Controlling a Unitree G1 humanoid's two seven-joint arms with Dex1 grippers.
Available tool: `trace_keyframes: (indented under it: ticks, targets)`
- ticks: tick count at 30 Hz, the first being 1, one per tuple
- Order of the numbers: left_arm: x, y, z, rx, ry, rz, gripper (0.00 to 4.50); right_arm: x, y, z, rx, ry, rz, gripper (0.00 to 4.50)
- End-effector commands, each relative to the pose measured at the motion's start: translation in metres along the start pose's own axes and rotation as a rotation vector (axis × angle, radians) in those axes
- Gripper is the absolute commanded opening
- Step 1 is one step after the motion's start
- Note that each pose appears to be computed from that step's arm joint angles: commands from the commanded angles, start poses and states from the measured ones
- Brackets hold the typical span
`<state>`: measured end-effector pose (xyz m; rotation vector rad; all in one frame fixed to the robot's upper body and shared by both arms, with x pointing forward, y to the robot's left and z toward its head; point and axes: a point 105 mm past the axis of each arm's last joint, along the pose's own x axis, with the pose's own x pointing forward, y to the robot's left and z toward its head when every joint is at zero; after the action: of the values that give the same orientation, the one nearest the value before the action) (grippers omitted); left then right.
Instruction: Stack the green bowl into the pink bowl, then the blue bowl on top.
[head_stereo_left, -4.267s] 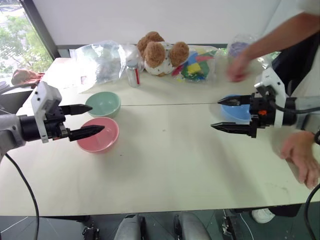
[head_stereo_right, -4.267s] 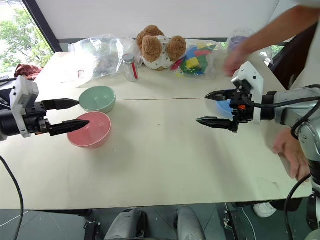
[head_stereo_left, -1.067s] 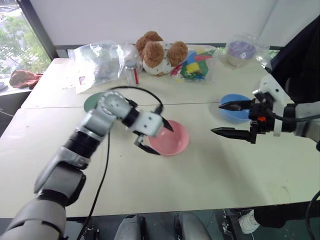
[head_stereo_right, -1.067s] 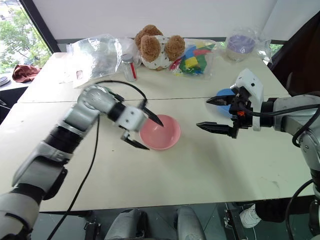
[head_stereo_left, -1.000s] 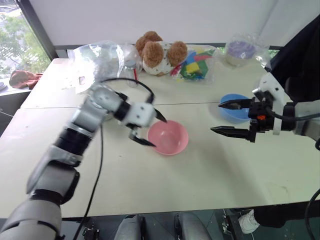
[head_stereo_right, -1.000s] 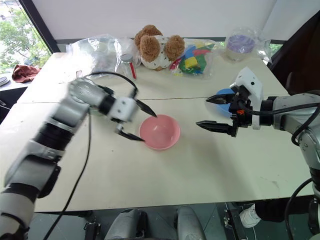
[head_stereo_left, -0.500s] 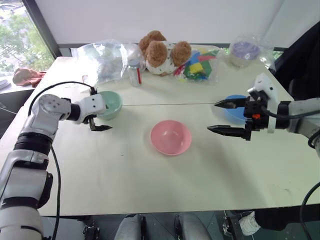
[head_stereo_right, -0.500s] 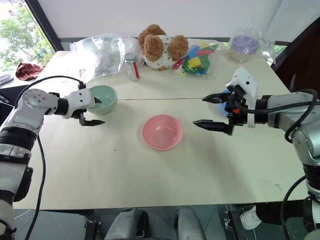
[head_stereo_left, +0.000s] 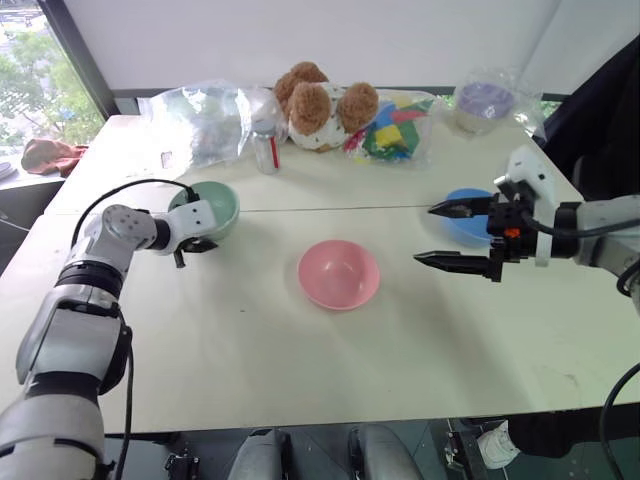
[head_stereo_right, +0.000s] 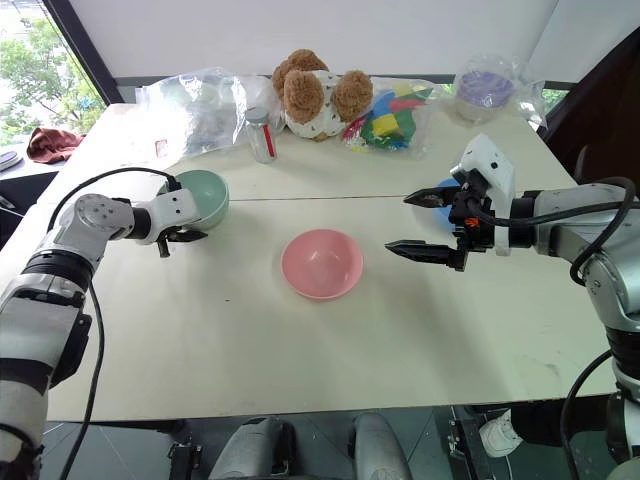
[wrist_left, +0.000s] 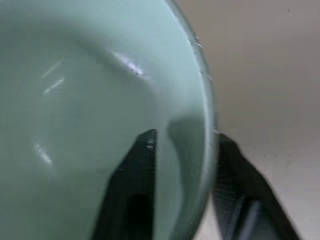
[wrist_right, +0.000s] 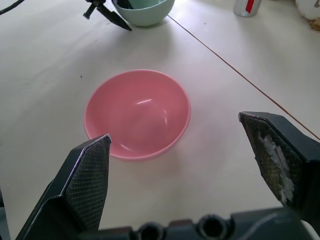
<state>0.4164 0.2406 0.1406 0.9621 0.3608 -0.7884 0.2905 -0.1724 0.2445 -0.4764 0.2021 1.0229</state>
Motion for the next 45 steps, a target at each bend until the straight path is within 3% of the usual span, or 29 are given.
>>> trace_keyframes:
  ticks: [1,7,10,14,18,21,31,35,40,41,45]
  targets:
    - [-0.008,0.009,0.018,0.035,-0.050,-0.032,0.01,-0.010,-0.001,0.014,-0.057,-0.025,-0.028,4.50]
    - [-0.016,0.010,0.089,0.195,-0.263,-0.188,0.01,-0.014,-0.005,0.013,-0.062,-0.020,-0.052,4.50]
    - [-0.018,-0.017,0.159,0.392,-0.463,-0.397,0.01,-0.018,-0.005,0.012,-0.061,-0.010,-0.074,4.50]
    - [-0.019,-0.053,0.196,0.570,-0.563,-0.548,0.01,-0.022,-0.005,0.012,-0.055,-0.006,-0.097,4.50]
    - [-0.018,-0.084,0.214,0.699,-0.604,-0.666,0.01,-0.028,-0.002,0.010,-0.044,0.000,-0.128,4.50]
    - [-0.018,-0.100,0.214,0.780,-0.582,-0.739,0.01,-0.033,0.001,0.007,-0.033,0.004,-0.151,4.50]
    - [-0.017,-0.109,0.195,0.878,-0.469,-0.832,0.01,-0.037,0.010,0.005,-0.013,0.008,-0.181,4.50]
    - [-0.014,-0.109,0.190,0.891,-0.452,-0.830,1.59,-0.036,0.010,0.005,-0.010,0.005,-0.183,4.50]
    - [-0.019,-0.102,0.198,0.841,-0.500,-0.791,4.23,-0.035,0.009,0.005,-0.007,0.004,-0.180,4.50]
    - [-0.024,-0.096,0.202,0.812,-0.524,-0.770,4.41,-0.035,0.009,0.003,-0.005,0.008,-0.178,4.50]
    - [-0.042,-0.070,0.215,0.665,-0.608,-0.670,4.41,-0.031,0.006,-0.003,0.000,0.025,-0.179,4.50]
